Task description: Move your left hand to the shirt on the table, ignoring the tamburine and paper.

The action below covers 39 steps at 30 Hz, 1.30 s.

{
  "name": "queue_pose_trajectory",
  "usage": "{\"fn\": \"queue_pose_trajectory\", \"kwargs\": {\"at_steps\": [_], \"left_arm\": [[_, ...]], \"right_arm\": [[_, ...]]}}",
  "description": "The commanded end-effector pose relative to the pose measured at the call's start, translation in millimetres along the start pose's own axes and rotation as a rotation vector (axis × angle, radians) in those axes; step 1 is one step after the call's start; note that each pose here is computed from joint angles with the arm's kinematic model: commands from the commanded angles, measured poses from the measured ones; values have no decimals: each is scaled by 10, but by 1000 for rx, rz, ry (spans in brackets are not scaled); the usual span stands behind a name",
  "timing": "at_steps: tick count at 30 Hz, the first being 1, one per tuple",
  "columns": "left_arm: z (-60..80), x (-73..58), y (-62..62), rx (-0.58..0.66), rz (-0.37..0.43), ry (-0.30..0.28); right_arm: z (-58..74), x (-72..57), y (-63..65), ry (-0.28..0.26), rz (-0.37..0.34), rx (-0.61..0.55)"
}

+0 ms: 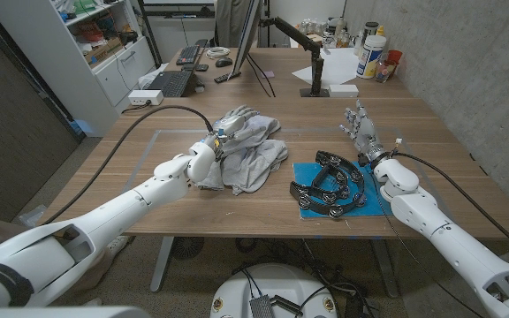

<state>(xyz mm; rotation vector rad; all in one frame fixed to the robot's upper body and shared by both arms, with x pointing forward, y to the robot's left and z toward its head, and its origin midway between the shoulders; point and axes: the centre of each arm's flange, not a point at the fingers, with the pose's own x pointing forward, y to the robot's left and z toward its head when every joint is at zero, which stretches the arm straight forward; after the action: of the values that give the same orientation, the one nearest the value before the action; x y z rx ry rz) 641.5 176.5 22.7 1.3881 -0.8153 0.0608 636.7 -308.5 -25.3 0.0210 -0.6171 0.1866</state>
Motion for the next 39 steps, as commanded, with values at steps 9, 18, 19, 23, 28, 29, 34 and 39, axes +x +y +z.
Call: {"fn": "queue_pose_trajectory", "kwargs": {"at_steps": [9, 18, 19, 23, 28, 29, 34, 39], "left_arm": [[-58, -13, -81, -4, -6, -3], [-88, -27, -97, 4, 3, -1], [-88, -27, -97, 4, 3, -1], [-99, -31, -136, 8, 0, 1], [-101, -33, -148, 9, 0, 0], [-101, -33, -148, 9, 0, 0], [-96, -32, -167, 12, 8, -2], [-92, -13, -171, 22, 6, -4]], "right_arm": [[-24, -4, 48, 16, 3, -1], [21, 49, 57, 4, 15, -14], [21, 49, 57, 4, 15, -14], [35, 56, 64, 5, 19, -18], [36, 52, 56, 8, 19, -19], [36, 52, 56, 8, 19, -19], [53, 53, 40, 7, 16, -22], [58, 57, 36, 5, 18, -24]]}}
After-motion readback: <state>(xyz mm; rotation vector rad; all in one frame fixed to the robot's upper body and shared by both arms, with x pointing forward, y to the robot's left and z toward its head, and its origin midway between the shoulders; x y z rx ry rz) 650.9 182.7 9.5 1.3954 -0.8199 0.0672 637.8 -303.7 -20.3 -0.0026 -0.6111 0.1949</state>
